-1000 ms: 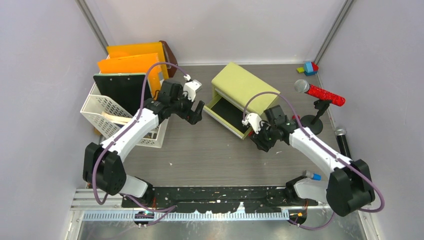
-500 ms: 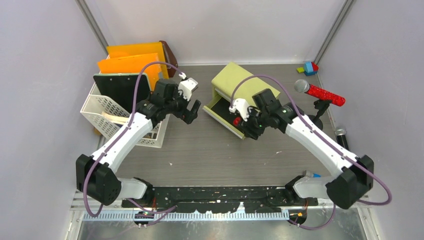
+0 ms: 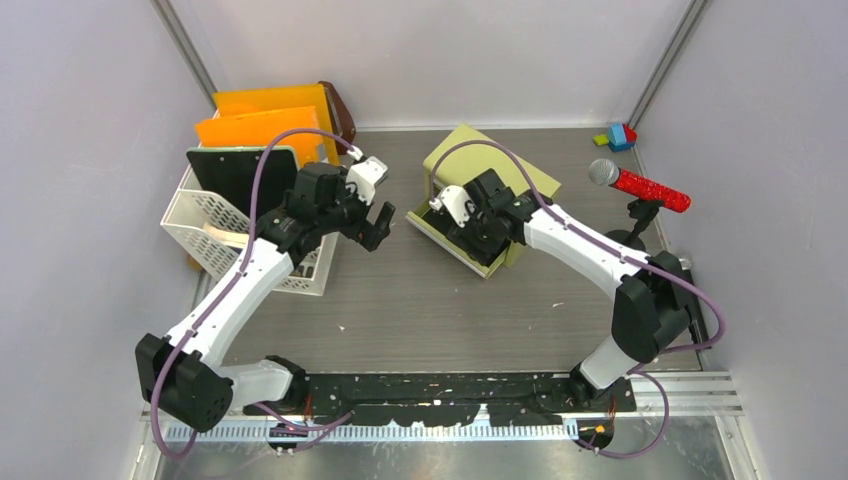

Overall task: Organize the desk
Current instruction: Place the stationery in the drawer, then pick up the stationery from the corner of the board.

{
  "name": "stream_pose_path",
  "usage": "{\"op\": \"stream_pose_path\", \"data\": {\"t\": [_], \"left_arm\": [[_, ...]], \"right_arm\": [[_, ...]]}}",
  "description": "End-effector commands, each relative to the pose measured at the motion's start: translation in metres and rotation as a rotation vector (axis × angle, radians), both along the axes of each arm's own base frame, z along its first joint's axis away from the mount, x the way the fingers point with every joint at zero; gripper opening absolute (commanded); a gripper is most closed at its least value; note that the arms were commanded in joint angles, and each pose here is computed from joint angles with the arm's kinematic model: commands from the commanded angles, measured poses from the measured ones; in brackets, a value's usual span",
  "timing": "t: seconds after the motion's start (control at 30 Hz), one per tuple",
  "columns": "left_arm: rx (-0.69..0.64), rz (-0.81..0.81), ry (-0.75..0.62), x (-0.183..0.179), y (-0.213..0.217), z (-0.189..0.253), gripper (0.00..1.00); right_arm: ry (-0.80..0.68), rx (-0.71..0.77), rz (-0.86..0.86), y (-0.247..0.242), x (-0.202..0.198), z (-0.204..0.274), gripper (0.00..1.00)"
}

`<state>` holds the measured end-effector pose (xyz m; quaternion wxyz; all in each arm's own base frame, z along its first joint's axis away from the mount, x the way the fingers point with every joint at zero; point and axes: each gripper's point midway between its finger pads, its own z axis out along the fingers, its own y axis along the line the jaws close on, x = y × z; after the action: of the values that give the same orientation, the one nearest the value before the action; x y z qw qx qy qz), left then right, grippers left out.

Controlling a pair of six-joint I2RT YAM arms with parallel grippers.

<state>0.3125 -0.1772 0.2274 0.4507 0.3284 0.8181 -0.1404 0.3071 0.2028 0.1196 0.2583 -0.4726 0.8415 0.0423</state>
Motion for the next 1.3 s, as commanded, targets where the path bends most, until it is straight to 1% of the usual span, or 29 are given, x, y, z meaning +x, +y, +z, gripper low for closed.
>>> {"op": "stream_pose_path", "data": {"t": [0.0, 0.1, 0.17, 0.27, 0.3, 0.33, 0.4, 0.43, 0.53, 0.6, 0.63, 0.7, 0.77, 0.97, 1.07, 1.17, 1.27], "left_arm": [[-0.019, -0.02, -0.053, 0.0, -0.002, 0.015, 1.0], [-0.022, -0.023, -0.058, -0.001, -0.002, 0.019, 1.0], [-0.018, -0.024, -0.061, -0.001, -0.001, 0.021, 1.0], [-0.012, -0.026, -0.069, -0.002, 0.0, 0.024, 1.0], [-0.012, -0.028, -0.072, -0.003, 0.0, 0.026, 1.0], [-0.01, -0.03, -0.076, -0.003, 0.001, 0.026, 1.0], [-0.005, -0.031, -0.076, -0.004, 0.002, 0.025, 1.0], [-0.003, -0.034, -0.077, -0.004, 0.002, 0.025, 1.0], [0.0, -0.057, -0.077, -0.005, -0.001, 0.023, 1.0], [0.001, -0.074, -0.07, -0.006, -0.003, 0.022, 1.0], [0.0, -0.08, -0.065, -0.006, -0.004, 0.021, 1.0], [0.001, -0.087, -0.056, -0.006, -0.006, 0.019, 1.0], [0.008, -0.091, -0.048, -0.005, -0.006, 0.017, 1.0], [0.045, -0.087, -0.021, 0.0, -0.004, 0.005, 1.0], [0.057, -0.081, -0.013, 0.004, -0.004, 0.001, 1.0], [0.057, -0.079, -0.001, 0.006, -0.006, -0.003, 1.0], [0.055, -0.08, 0.004, 0.007, -0.007, -0.004, 1.0]], "right_arm": [[-0.12, 0.017, -0.066, -0.002, 0.025, 0.033, 0.66], [-0.128, 0.046, -0.071, -0.002, 0.016, 0.05, 0.72], [-0.132, 0.065, -0.068, -0.002, 0.009, 0.062, 0.74], [-0.128, 0.07, -0.058, -0.012, -0.009, 0.075, 0.75], [-0.15, 0.072, -0.044, -0.018, -0.015, 0.084, 0.75], [-0.131, 0.041, -0.04, -0.027, -0.025, 0.077, 0.75], [-0.15, 0.001, -0.019, -0.049, -0.045, 0.08, 0.76], [-0.134, -0.045, 0.003, -0.06, -0.054, 0.07, 0.76], [-0.102, -0.127, 0.037, -0.096, -0.087, 0.06, 0.78], [-0.059, -0.182, 0.045, -0.12, -0.107, 0.051, 0.79], [-0.006, -0.218, 0.051, -0.132, -0.121, 0.044, 0.79], [0.04, -0.254, 0.055, -0.151, -0.134, 0.039, 0.8], [0.141, -0.32, 0.061, -0.175, -0.158, 0.031, 0.8], [0.355, -0.498, 0.148, -0.222, -0.203, 0.005, 0.82], [0.445, -0.585, 0.169, -0.242, -0.214, -0.003, 0.82], [0.533, -0.604, 0.167, -0.252, -0.221, -0.013, 0.82], [0.57, -0.611, 0.166, -0.257, -0.222, -0.022, 0.82]]}}
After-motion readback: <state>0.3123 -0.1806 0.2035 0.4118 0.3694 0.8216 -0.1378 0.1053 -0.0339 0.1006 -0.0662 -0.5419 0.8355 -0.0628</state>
